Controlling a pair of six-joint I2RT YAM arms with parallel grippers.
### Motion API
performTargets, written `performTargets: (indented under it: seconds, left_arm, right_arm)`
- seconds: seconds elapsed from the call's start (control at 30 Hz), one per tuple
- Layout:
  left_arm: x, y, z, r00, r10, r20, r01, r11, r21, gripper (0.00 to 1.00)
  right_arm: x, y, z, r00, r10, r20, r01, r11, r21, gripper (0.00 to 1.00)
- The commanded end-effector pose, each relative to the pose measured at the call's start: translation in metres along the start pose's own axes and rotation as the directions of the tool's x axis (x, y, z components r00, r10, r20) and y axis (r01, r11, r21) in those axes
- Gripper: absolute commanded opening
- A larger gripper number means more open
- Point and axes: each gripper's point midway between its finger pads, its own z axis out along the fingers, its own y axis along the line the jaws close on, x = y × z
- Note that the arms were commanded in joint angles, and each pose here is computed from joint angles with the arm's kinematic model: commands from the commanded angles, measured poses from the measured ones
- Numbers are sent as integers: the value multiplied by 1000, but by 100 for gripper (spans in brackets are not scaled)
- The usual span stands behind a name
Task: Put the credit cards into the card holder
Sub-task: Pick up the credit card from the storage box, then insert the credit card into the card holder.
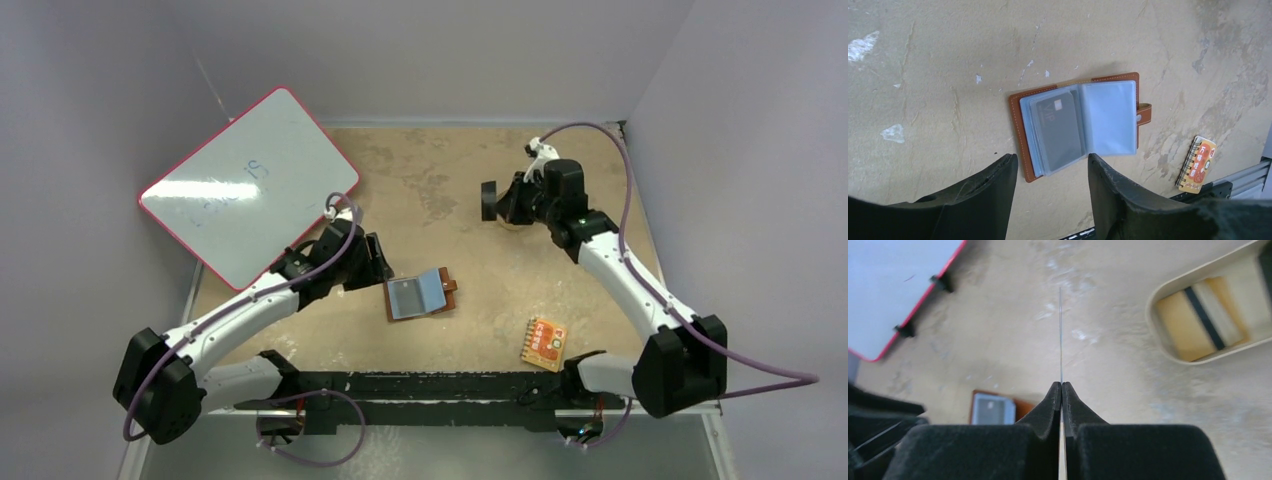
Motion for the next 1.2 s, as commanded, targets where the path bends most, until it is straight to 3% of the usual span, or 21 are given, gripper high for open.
performTargets:
  seconds: [0.0, 0.27, 0.37, 0.6, 1.17]
  left_arm:
    - [-6, -19, 9, 999, -30, 13, 29, 997, 74, 49]
    - [-1, -15, 25, 999, -39, 1, 39, 997, 61, 9]
    - [7, -12, 33, 999, -47, -20, 49, 997, 63, 0]
    - [25, -1, 50, 996, -67, -58, 70, 996, 53, 0]
    - [50, 34, 70, 995, -41, -96, 37, 998, -46, 0]
  right_arm:
    - [14, 59, -13, 997, 82, 10, -78, 977, -199, 0]
    - [60, 119, -16, 986, 149, -80, -168, 918, -359, 0]
    - [75, 131, -13, 981, 150, -121, -185, 908, -377, 0]
    - [117, 148, -12, 958, 183, -223, -261, 878, -401, 0]
    - [184, 127, 21, 930, 166, -329, -259, 929, -265, 0]
